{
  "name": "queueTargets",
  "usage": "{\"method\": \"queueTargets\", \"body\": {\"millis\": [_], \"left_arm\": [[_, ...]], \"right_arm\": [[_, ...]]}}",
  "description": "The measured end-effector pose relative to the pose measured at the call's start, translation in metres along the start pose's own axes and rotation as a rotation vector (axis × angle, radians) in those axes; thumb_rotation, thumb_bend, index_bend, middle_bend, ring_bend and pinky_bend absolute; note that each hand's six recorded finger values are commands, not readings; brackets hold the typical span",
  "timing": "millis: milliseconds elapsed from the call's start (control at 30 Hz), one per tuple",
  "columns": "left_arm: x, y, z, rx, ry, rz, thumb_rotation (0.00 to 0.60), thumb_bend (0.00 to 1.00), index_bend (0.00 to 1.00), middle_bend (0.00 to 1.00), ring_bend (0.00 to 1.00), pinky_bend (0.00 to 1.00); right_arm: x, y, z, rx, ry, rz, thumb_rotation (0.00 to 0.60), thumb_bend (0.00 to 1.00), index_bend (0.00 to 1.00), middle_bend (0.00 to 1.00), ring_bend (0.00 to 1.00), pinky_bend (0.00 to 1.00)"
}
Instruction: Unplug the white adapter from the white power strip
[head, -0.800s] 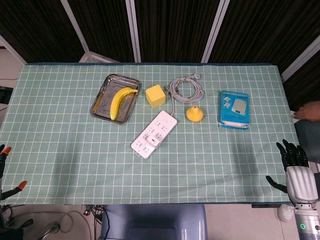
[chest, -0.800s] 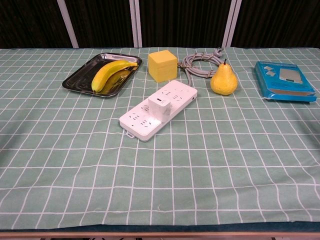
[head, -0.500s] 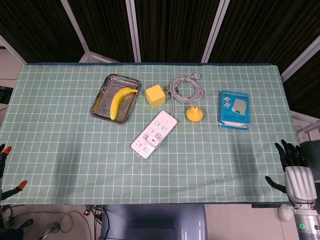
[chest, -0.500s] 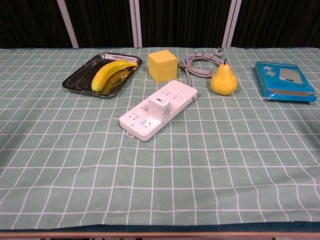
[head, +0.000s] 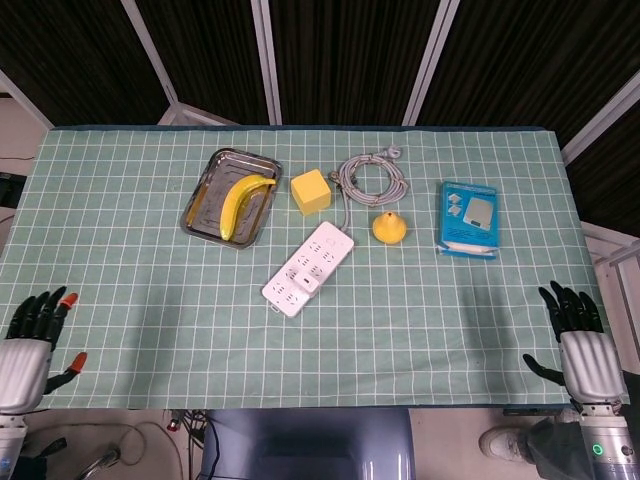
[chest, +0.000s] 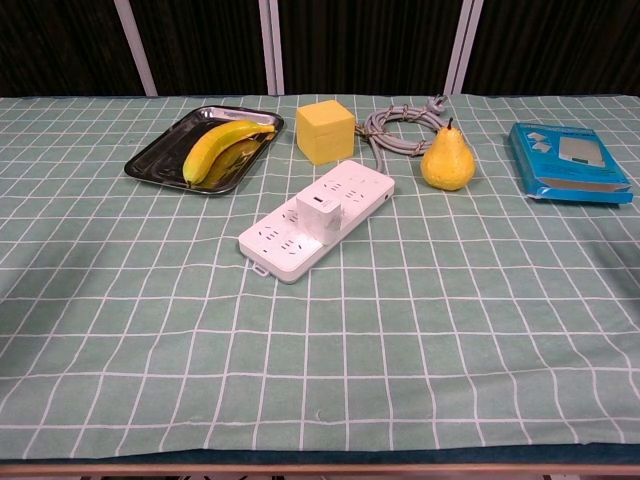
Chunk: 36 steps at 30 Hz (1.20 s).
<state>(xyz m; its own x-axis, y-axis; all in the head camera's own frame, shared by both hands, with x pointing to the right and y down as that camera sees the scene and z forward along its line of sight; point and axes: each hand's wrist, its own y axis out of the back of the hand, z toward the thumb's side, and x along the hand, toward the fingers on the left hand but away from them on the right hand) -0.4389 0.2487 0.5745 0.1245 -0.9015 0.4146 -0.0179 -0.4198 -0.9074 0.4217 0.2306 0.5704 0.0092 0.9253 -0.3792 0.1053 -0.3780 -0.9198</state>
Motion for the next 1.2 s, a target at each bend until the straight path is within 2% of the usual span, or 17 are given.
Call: {"method": "queueTargets", "body": {"millis": [233,500,700,933,1200], "left_arm": [[0.036,-0.013,0.059,0.039,-0.186,-0.080,0.600,0.45,0.04,0.04,0.00,0.12],[0.076,-0.037,0.138,0.099,-0.405,-0.196,0.600,0.45,0.07,0.06,0.01,0.14],[0.101,-0.052,0.192,0.121,-0.518,-0.251,0.600,0.45,0.11,0.07,0.02,0.14],[0.121,-0.066,0.228,0.150,-0.575,-0.277,0.600,0.45,0.14,0.10,0.02,0.14],[0.134,-0.086,0.242,0.179,-0.569,-0.317,0.600,0.45,0.16,0.12,0.04,0.16]], "right_arm": [[-0.019,0.010,0.022,0.005,0.017,-0.003,0.600,0.22,0.00,0.00,0.00,0.00],[-0.050,0.017,0.058,0.050,0.047,0.019,0.600,0.22,0.00,0.00,0.00,0.00],[-0.073,0.018,0.080,0.070,0.065,0.043,0.600,0.22,0.00,0.00,0.00,0.00],[-0.090,0.015,0.090,0.078,0.055,0.069,0.600,0.22,0.00,0.00,0.00,0.00],[-0.102,0.013,0.095,0.095,0.046,0.088,0.600,0.22,0.00,0.00,0.00,0.00]]}}
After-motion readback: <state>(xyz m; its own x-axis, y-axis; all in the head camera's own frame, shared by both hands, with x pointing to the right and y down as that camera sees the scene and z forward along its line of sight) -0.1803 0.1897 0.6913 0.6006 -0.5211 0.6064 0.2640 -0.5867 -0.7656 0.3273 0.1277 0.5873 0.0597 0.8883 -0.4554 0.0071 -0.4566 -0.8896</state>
